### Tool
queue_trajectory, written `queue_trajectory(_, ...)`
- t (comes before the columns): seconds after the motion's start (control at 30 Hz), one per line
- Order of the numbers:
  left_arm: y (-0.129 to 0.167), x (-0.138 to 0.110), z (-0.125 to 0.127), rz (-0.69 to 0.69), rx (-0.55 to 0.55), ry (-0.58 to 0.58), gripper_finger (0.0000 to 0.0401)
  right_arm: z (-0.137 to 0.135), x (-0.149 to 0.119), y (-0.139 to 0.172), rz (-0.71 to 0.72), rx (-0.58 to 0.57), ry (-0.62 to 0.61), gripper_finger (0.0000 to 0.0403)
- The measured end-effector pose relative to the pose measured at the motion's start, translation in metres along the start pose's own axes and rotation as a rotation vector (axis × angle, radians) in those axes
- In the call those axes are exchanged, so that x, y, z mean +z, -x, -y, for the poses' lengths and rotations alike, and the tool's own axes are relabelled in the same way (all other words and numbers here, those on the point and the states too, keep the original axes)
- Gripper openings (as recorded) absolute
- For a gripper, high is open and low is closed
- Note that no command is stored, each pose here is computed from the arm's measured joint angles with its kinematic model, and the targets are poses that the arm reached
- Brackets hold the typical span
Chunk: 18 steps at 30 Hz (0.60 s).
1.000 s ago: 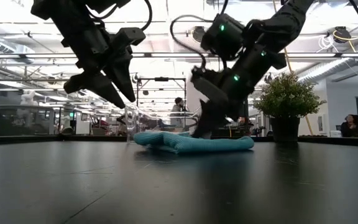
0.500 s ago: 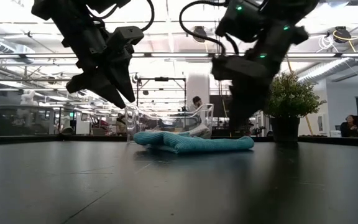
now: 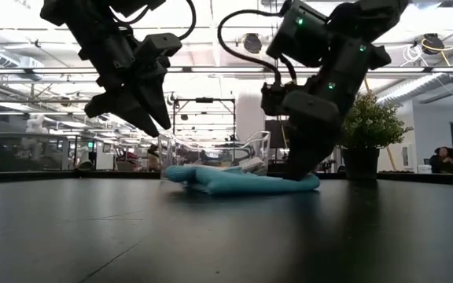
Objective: Fold microfiber towels
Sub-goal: Fold the blue microfiber towel
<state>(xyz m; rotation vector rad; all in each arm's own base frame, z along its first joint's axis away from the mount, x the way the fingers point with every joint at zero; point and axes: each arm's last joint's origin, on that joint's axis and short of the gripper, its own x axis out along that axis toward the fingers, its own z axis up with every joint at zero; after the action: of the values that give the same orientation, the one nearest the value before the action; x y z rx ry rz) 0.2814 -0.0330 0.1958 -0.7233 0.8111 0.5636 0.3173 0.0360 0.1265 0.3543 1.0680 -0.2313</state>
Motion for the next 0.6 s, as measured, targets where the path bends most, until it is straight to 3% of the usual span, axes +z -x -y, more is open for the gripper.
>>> queue_trajectory(0.2,0.0,-0.002,0.001,-0.068,-0.043,0.007,0.0136,-0.019,0.0,-0.001,0.077,0.097,-0.072,0.0)
queue_trajectory(0.4,0.002,-0.01,0.003,-0.206,-0.096,0.009,0.0136,-0.018,0.0,0.002,0.091,0.053,-0.073,0.0)
queue_trajectory(0.6,0.007,-0.028,0.006,-0.272,-0.056,0.03,0.0136,-0.013,0.008,0.017,0.131,0.056,-0.031,0.0)
